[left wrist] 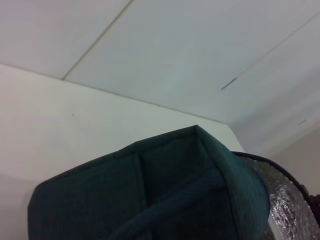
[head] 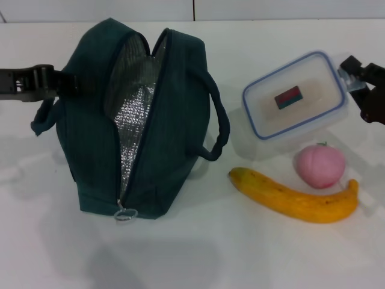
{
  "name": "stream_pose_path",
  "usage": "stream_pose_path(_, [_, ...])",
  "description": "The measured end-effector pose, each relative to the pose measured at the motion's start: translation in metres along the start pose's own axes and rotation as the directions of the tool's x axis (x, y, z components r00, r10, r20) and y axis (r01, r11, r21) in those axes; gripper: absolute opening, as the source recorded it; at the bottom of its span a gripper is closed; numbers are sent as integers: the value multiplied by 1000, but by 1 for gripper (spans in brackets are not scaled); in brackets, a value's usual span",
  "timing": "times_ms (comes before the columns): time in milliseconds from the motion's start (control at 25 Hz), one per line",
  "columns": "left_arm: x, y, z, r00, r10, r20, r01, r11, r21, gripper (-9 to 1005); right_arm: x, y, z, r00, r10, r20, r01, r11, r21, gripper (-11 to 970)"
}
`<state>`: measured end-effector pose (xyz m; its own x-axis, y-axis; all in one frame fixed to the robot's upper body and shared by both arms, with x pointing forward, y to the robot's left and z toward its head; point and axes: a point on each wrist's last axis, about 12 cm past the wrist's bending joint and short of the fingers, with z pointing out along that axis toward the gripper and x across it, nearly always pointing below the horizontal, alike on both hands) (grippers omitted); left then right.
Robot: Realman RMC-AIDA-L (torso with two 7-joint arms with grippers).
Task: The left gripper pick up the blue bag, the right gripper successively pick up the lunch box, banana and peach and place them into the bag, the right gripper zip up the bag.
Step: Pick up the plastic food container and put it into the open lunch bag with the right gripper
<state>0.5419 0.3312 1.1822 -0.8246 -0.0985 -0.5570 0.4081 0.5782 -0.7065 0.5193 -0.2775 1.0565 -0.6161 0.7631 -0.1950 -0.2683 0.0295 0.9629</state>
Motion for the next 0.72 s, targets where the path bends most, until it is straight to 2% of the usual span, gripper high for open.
stream_pose_path(200, [3, -1, 2, 1000, -15, -24, 15, 1000, 10, 31, 1, 4, -8, 999, 31, 15, -31, 999, -41, 115])
stream_pose_path(720, [10, 1, 6, 996, -65, -55, 67, 997, 30, 31, 5, 14, -8, 995, 99, -2, -98, 986, -138, 127])
